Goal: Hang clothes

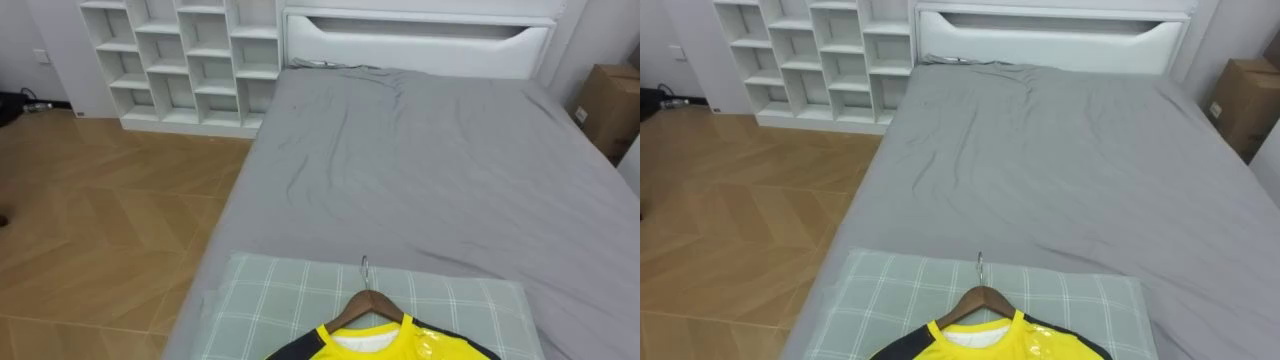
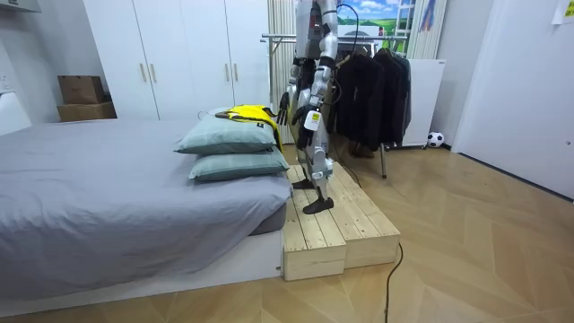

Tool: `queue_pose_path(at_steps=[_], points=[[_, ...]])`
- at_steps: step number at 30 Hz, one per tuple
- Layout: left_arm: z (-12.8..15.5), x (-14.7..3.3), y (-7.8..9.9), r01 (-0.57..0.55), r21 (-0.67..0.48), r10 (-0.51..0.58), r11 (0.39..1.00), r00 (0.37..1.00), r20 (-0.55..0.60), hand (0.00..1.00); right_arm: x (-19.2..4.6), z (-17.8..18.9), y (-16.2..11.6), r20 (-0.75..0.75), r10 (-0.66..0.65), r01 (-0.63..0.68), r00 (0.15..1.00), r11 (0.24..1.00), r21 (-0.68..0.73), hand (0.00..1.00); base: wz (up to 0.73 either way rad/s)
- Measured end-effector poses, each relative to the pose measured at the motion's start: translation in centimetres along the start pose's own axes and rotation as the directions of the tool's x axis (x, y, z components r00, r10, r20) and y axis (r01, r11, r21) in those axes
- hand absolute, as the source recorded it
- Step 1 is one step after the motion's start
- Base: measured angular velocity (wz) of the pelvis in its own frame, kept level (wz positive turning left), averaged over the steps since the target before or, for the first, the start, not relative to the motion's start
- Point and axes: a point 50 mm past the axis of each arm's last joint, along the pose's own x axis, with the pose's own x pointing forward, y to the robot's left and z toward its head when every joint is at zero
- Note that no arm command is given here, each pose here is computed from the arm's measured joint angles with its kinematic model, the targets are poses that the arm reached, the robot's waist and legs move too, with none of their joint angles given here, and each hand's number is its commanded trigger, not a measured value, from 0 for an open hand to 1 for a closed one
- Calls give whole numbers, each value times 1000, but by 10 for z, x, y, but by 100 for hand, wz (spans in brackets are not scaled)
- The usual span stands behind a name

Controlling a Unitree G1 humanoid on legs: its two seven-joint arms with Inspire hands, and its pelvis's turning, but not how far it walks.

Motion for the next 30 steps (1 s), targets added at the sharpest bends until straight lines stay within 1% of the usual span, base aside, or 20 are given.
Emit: queue_pose_path(at_steps=[30], points=[[0, 0, 0, 2, 1, -2, 1000, 1000, 1, 0, 0, 0, 0, 4, 0, 0, 1000, 1000, 8, 0, 0]])
